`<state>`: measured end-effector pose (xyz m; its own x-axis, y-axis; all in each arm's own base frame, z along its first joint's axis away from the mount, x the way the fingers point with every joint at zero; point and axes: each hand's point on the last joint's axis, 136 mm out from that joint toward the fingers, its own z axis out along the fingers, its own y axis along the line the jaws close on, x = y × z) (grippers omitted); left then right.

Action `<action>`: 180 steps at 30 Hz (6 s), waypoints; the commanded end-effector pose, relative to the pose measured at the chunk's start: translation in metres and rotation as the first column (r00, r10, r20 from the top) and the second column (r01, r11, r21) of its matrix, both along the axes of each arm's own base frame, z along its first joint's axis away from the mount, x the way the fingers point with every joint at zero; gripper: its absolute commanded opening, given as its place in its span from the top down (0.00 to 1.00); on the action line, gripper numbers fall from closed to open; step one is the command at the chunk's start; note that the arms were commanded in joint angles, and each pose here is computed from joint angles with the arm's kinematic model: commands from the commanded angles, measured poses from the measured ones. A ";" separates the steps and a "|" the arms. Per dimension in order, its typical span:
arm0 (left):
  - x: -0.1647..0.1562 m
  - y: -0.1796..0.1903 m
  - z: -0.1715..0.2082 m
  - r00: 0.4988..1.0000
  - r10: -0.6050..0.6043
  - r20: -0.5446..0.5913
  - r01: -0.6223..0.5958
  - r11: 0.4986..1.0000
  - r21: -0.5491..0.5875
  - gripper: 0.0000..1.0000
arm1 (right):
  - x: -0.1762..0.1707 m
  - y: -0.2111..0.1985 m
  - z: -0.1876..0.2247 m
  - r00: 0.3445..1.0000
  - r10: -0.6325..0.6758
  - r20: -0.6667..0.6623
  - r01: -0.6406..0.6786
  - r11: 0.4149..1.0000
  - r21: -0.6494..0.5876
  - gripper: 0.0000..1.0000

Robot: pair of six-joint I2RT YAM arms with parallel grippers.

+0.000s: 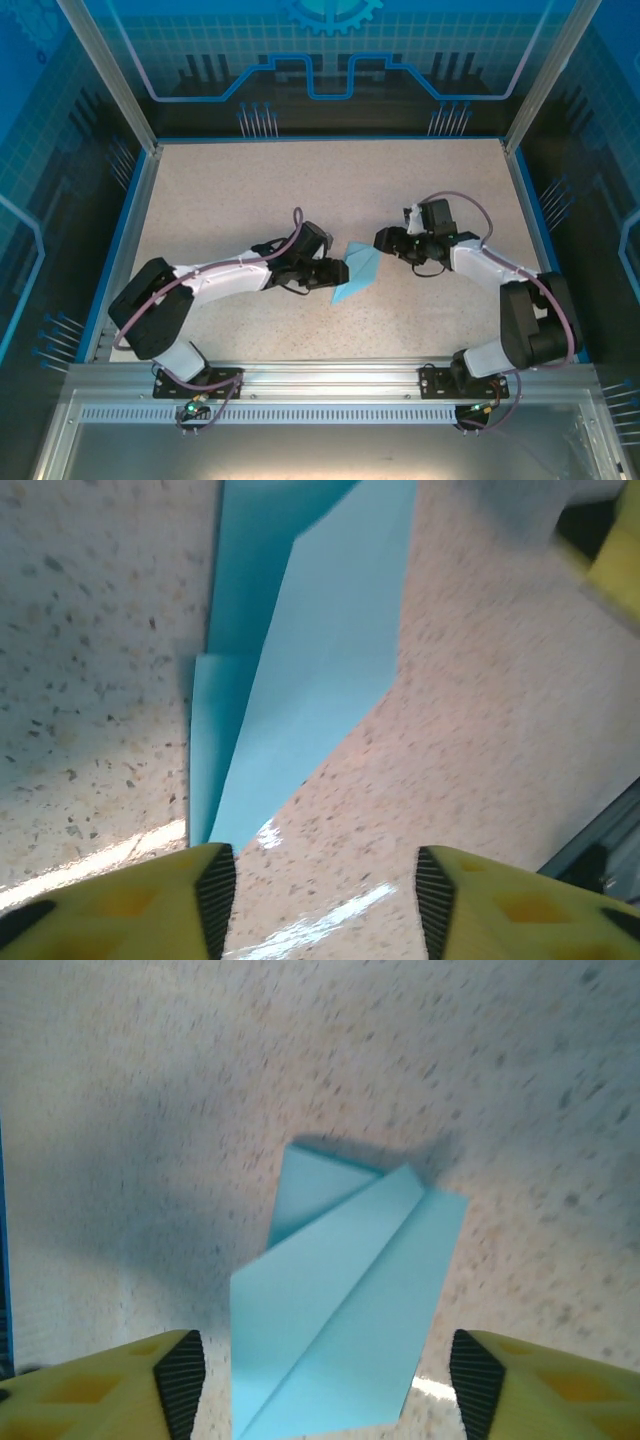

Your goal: Fold a paper plane with a square sheet of paper (pick it up from the middle)

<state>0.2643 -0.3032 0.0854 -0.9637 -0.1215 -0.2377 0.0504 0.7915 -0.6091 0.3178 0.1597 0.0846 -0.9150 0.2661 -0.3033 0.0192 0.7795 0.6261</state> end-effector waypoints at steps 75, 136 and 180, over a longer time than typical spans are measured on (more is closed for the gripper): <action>0.034 0.020 0.124 0.954 -0.023 0.300 0.222 0.726 -0.651 0.24 | 0.039 0.111 0.158 0.948 0.185 0.258 -0.303 0.773 0.557 0.93; 0.045 0.187 0.057 0.944 0.127 0.304 -0.323 0.545 0.774 0.87 | 0.013 -0.014 0.062 0.989 -0.101 0.107 0.115 0.984 -0.137 0.22; 0.078 0.079 0.035 0.983 0.130 0.126 -0.152 0.971 0.185 0.20 | 0.003 0.047 0.052 0.990 0.077 0.121 -0.033 0.942 -0.334 0.27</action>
